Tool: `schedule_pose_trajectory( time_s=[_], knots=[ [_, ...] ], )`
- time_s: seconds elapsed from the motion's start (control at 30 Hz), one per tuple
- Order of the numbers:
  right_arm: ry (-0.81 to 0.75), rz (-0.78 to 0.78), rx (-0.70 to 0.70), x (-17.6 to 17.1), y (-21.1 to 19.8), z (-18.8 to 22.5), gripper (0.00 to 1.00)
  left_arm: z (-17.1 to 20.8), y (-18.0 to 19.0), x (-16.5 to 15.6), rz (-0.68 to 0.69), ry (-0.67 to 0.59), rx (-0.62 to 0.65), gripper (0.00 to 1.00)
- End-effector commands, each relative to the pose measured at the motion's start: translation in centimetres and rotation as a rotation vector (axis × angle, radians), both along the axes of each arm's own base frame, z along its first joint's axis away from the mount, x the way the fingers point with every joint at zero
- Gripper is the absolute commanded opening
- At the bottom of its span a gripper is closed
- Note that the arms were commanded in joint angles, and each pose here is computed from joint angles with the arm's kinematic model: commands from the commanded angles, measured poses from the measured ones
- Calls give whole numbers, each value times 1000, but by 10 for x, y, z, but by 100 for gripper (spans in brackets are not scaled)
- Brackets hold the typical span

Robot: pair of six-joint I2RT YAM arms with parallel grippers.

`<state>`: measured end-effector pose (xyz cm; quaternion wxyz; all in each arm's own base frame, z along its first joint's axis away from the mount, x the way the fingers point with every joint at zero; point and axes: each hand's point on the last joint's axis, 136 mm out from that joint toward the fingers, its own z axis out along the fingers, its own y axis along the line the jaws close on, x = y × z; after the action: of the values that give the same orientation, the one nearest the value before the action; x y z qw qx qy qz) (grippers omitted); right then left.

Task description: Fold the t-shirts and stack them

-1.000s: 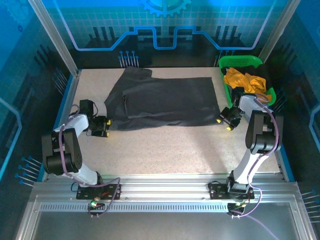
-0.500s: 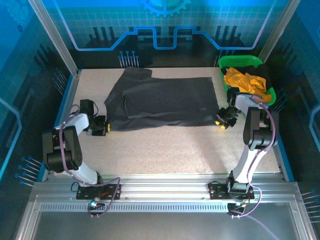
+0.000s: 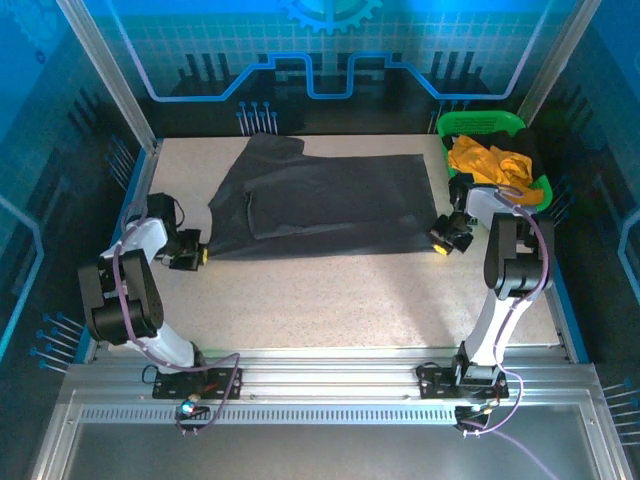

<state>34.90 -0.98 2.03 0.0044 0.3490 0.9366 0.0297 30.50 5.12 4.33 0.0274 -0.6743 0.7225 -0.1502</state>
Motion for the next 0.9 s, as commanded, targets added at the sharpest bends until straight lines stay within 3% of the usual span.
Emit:
schedule_pose_trajectory(
  time_s=[0.0,0.53,0.73,0.77,0.87],
  knots=[
    [55,4,-87,-19,-8,11,0,2,14,-12,-41,56,65,0],
    [185,-49,-31,-146,12,24,0,6,23,-93,-182,181,219,0],
    [236,-58,-26,-163,16,10,3,-9,19,-96,-171,177,202,0],
    [232,-54,-31,-161,16,12,9,-9,20,-95,-166,176,204,7],
    [170,-36,-74,-147,10,31,33,1,27,-87,-157,159,241,42]
  ],
)
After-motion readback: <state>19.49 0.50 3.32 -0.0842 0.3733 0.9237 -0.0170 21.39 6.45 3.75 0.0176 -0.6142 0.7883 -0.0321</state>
